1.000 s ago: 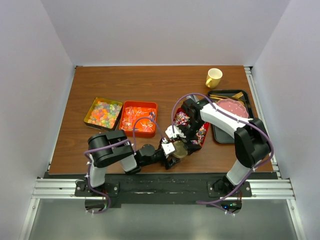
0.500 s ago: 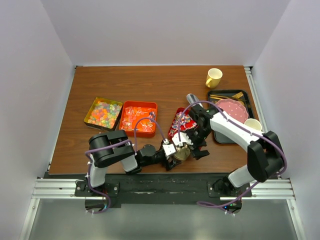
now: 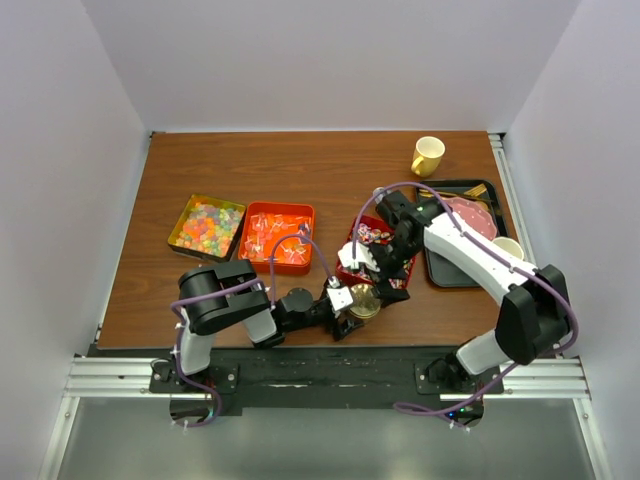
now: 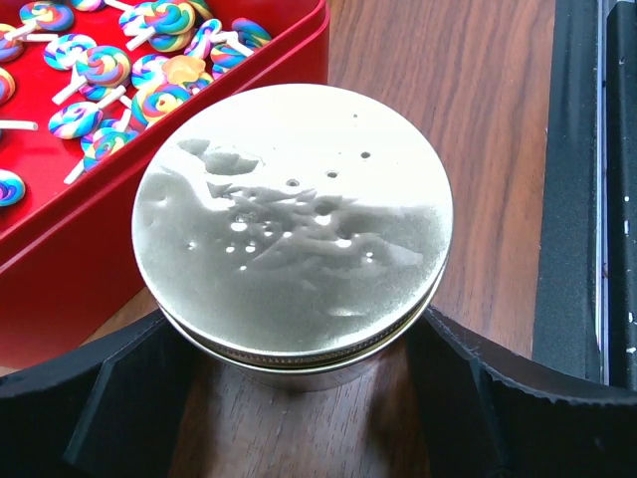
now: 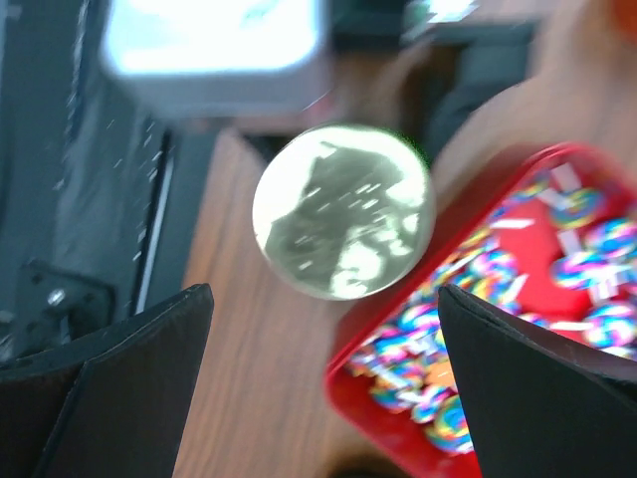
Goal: Pack the candies
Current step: Screw the bottle lid onto the packing bottle.
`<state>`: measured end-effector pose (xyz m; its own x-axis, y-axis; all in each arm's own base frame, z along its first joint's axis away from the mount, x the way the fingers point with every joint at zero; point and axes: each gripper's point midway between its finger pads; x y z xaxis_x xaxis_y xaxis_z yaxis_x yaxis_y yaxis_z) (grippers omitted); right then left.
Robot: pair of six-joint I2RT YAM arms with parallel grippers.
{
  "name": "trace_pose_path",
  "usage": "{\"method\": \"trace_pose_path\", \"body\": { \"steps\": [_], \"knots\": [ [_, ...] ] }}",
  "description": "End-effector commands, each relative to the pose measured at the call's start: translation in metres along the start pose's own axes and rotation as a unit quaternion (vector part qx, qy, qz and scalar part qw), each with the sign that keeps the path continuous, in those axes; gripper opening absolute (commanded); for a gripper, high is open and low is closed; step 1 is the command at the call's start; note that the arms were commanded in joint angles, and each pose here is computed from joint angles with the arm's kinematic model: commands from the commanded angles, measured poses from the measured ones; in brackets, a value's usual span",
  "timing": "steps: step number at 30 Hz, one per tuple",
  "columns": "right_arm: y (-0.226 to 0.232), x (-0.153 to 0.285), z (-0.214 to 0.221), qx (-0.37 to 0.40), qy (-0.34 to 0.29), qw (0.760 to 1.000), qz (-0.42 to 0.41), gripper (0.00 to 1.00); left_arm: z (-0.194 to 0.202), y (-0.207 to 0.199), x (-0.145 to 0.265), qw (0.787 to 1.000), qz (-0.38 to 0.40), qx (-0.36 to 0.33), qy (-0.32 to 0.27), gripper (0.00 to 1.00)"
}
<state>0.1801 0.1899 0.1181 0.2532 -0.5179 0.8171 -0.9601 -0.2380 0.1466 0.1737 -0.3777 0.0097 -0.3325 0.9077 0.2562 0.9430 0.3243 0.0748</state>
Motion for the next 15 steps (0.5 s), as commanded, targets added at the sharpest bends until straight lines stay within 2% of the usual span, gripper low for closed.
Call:
{"method": "trace_pose_path", "body": {
  "steps": [1,6,15],
  "knots": [
    [-0.02,-0.008,-0.022,0.008,-0.048,0.999,-0.002,0.99,0.105,-0.007,0.04,0.981,0.009,-0.002,0.193,0.0],
    [-0.02,-0.026,-0.028,0.013,-0.05,0.998,-0.044,0.99,0.105,-0.006,0.04,0.981,0.006,-0.001,0.193,0.0],
    [-0.005,-0.041,-0.006,0.013,-0.01,0.997,-0.081,0.99,0.105,-0.004,0.04,0.981,-0.004,0.004,0.193,0.0]
  ]
}}
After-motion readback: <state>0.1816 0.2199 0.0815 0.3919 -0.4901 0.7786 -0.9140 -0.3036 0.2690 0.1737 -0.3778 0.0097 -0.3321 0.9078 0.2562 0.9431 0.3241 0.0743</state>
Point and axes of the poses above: each gripper's point midway between its finger pads, its own x axis back along the fingers, its own y axis along the line the jaws close on, z = x × y, and after that the axes turned 4 degrees about -x, right-handed
